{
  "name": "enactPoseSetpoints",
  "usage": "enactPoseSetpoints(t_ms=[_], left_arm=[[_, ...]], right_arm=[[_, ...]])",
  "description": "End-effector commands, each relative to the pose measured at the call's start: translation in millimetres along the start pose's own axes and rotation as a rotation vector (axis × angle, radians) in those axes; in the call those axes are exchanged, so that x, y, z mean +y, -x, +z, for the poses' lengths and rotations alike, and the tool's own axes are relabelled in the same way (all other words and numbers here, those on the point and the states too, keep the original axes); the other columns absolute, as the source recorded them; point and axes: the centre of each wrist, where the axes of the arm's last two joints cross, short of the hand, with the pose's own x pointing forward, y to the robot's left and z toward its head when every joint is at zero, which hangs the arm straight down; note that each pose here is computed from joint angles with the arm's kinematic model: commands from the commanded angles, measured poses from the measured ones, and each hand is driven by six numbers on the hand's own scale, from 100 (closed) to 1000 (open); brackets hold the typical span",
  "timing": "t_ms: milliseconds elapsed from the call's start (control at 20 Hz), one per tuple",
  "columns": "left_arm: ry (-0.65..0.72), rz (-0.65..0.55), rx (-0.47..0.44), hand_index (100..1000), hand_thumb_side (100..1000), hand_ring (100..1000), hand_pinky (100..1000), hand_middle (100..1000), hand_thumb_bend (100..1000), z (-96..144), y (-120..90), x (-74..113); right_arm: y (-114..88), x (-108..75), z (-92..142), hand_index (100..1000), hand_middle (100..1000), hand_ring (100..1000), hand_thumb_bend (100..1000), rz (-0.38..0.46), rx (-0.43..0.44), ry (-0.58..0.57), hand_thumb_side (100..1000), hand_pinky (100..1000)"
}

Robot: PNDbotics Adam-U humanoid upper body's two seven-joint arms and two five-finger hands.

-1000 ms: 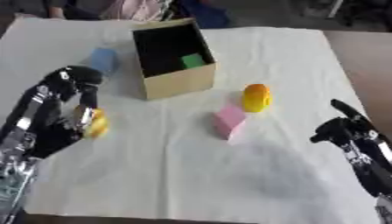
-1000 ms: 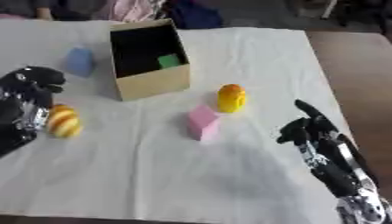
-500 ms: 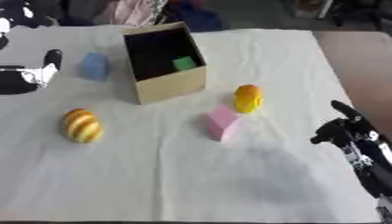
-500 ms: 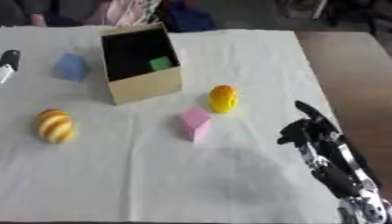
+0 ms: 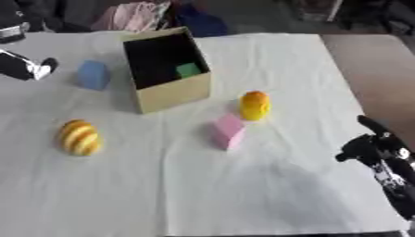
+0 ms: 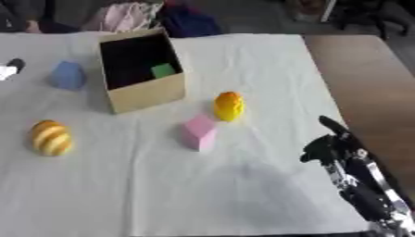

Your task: Pick up objects on the table and place them in the box.

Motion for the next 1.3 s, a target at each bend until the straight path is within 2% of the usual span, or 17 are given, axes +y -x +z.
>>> enactPoseSetpoints(t_ms=[50,200,700,1300], left_arm=[[-0.039,-0.016,0.052,990,328,891,893,875,171,-8,16,-4.8],[-0.054,-0.021,0.026,988,312,895,896,878,156,-14,17,-12.5],[0.015,-0.008,-0.010,986,317,895,895,880,147,-19,16,-26.9],[0.092,-0.032,-0.017,1000,355,894,893,903,253,-21,12,-37.3]], right_arm=[[-6,-4.3,-3,967,576,574,100,0.011,-0.025,-0.018,546,658],[-6,-4.4,-4,967,576,574,100,0.007,-0.029,-0.019,548,658],[-7,-3.8,-6,967,574,573,100,-0.001,-0.038,-0.023,559,658],[-9,-3.5,-9,965,570,573,100,-0.001,-0.049,-0.025,579,658]])
